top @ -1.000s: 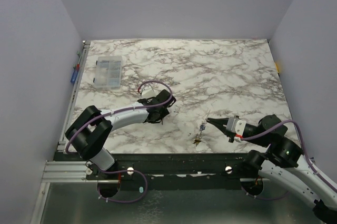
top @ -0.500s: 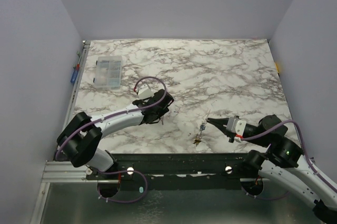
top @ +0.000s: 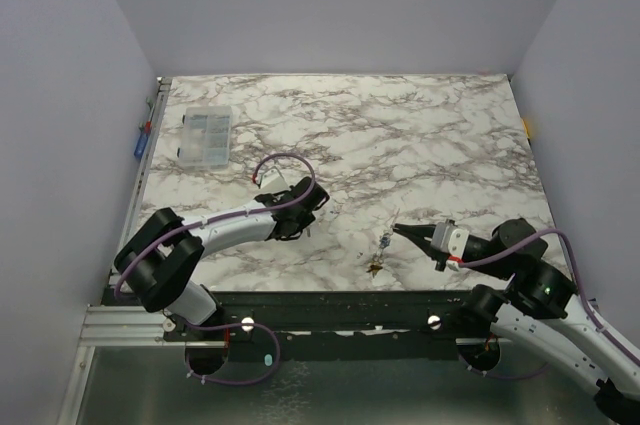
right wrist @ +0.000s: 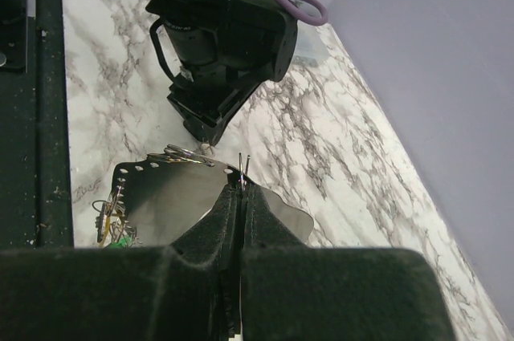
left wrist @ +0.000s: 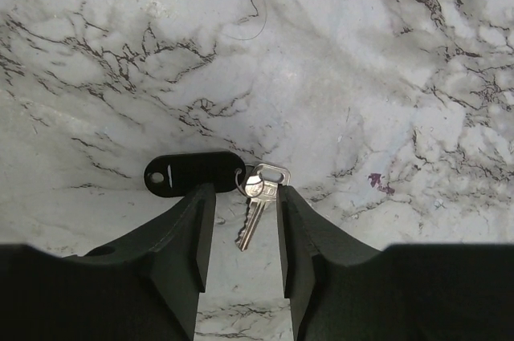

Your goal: Put the keys on the keyring

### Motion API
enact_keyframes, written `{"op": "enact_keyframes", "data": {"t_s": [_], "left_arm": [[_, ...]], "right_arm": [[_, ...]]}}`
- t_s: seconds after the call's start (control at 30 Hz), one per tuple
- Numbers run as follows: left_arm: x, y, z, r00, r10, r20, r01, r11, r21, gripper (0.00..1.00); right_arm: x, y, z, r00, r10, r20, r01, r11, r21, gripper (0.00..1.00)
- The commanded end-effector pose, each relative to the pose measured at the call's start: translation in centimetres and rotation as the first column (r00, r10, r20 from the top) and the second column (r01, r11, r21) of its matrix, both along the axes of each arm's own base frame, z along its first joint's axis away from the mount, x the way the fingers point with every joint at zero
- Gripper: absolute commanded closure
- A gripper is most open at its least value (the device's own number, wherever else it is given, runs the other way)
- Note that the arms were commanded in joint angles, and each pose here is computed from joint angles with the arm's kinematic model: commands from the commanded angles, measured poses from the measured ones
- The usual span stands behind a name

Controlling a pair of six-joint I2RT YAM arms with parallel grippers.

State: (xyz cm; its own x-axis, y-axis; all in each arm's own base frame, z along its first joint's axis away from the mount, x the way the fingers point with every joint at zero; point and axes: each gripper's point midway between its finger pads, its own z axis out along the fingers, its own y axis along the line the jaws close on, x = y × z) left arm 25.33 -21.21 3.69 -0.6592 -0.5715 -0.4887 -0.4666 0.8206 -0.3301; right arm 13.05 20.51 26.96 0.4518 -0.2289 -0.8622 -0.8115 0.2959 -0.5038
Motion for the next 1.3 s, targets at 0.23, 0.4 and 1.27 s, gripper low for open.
{"op": "enact_keyframes", "data": {"t_s": [0.23, 0.4, 1.27], "left_arm": [[0.3, -0.4, -1.0, 1.000, -0.011, 0.010, 0.011, 1.000, 0.000, 0.61], [0.0, -0.4, -1.5, 1.000, -0.012, -0.007, 0.012, 1.000, 0.001, 0.62], [1.0, -0.3, -0.2, 0.992, -0.117, 0.052, 0.113, 0.991, 0.074, 0.98]], "right_arm": [[-0.5, -0.2, 0.7, 1.000, 0.008, 0.001, -0.008, 1.000, 0.027, 0.99], [-0.5, -0.3, 0.7, 1.000, 0.006, 0.001, -0.006, 1.000, 0.027, 0.99], [-0.5, -0.3, 0.6, 1.000, 0.005, 0.000, -0.005, 1.000, 0.024, 0.99]]}}
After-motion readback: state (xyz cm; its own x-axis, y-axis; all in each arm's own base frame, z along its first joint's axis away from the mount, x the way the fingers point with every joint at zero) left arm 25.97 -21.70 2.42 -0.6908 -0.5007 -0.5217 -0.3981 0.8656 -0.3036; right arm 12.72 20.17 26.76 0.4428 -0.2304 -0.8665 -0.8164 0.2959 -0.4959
